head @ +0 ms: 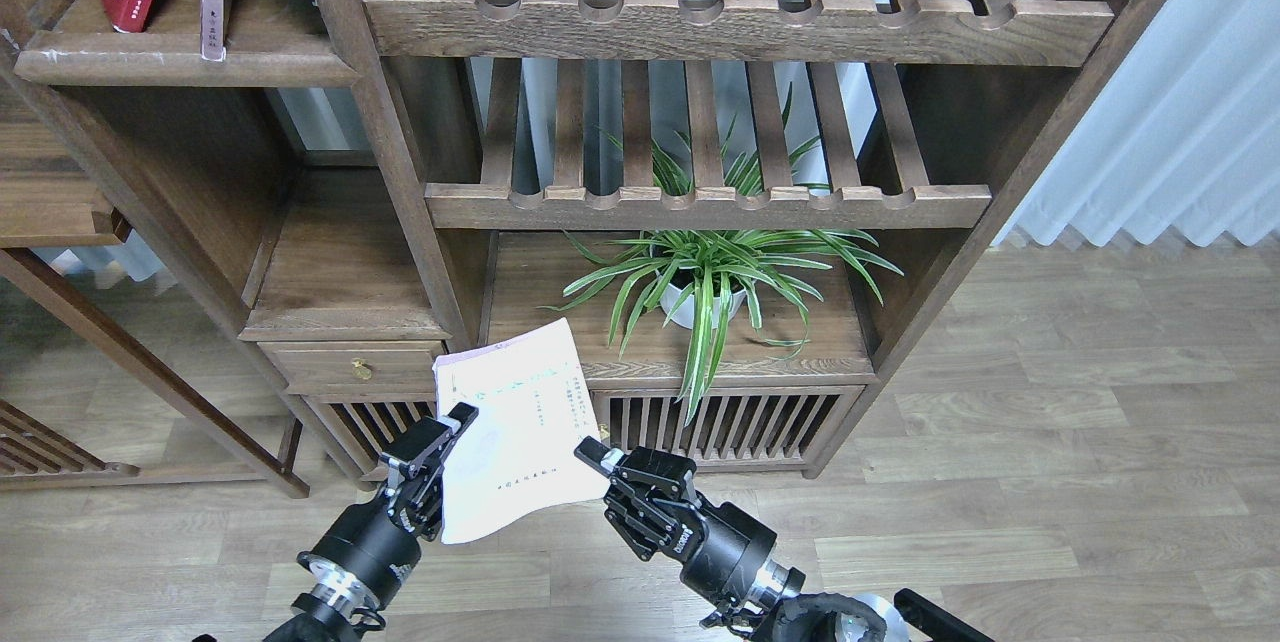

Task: Organize books on shelf
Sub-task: 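Lower the white booklet and grip it with both grippers, then lift the white booklet with the left gripper to the high shelf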

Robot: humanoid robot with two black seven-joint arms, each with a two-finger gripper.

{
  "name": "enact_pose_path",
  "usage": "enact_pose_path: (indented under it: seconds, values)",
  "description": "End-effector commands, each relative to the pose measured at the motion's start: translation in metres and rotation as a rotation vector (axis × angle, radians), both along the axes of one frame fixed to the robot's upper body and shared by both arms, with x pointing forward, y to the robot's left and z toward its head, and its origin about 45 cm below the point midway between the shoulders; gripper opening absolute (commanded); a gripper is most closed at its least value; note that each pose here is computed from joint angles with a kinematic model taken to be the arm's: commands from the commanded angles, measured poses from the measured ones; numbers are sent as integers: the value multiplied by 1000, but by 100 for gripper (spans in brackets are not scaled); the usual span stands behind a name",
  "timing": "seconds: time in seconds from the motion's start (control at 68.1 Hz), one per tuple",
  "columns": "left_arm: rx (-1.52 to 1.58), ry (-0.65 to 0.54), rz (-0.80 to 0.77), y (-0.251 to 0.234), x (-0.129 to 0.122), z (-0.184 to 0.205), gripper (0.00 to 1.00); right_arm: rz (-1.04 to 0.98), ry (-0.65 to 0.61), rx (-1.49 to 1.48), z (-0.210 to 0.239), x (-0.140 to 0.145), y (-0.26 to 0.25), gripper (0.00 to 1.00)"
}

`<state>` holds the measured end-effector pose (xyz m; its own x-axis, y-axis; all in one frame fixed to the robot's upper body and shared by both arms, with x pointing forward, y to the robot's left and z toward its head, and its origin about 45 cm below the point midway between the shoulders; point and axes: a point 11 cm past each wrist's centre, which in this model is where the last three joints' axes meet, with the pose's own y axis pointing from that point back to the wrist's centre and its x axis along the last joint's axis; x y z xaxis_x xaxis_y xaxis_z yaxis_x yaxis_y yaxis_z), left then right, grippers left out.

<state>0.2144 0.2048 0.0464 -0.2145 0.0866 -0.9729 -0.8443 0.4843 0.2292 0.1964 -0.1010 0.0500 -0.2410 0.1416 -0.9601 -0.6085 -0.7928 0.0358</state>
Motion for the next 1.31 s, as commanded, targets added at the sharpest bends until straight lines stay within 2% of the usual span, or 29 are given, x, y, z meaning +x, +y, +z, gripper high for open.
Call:
enact_pose_path:
  seconds: [0.0,0.015,0.029,0.294,0.323,0.485,0.808,0.999,1.013,1.293]
  values:
    - [40,-15,10,19,5,3,7,10,-17,-28,-1,4,-3,87]
    - [42,-17,12,20,5,4,6,13,-19,-32,-2,4,-3,97]
    - [44,-19,12,22,6,5,6,16,-24,-34,-1,5,-2,100]
    - [216,-173,-20,76,32,43,7,5,12,-89,-18,-2,-19,100]
    - [288,-245,-29,91,42,61,6,1,21,-103,-21,-3,-24,100]
    - [419,-431,-28,122,66,120,6,-4,30,-109,-24,-4,-26,100]
    - [579,-700,-18,160,85,230,6,-7,45,-119,-29,-8,-29,100]
    - [738,-806,1,187,90,278,6,-11,48,-116,-29,-8,-28,100]
    - [792,-836,14,198,93,295,6,-20,49,-118,-29,-7,-29,100]
    - [1078,-915,106,243,109,348,6,-85,38,-126,-27,4,-37,100]
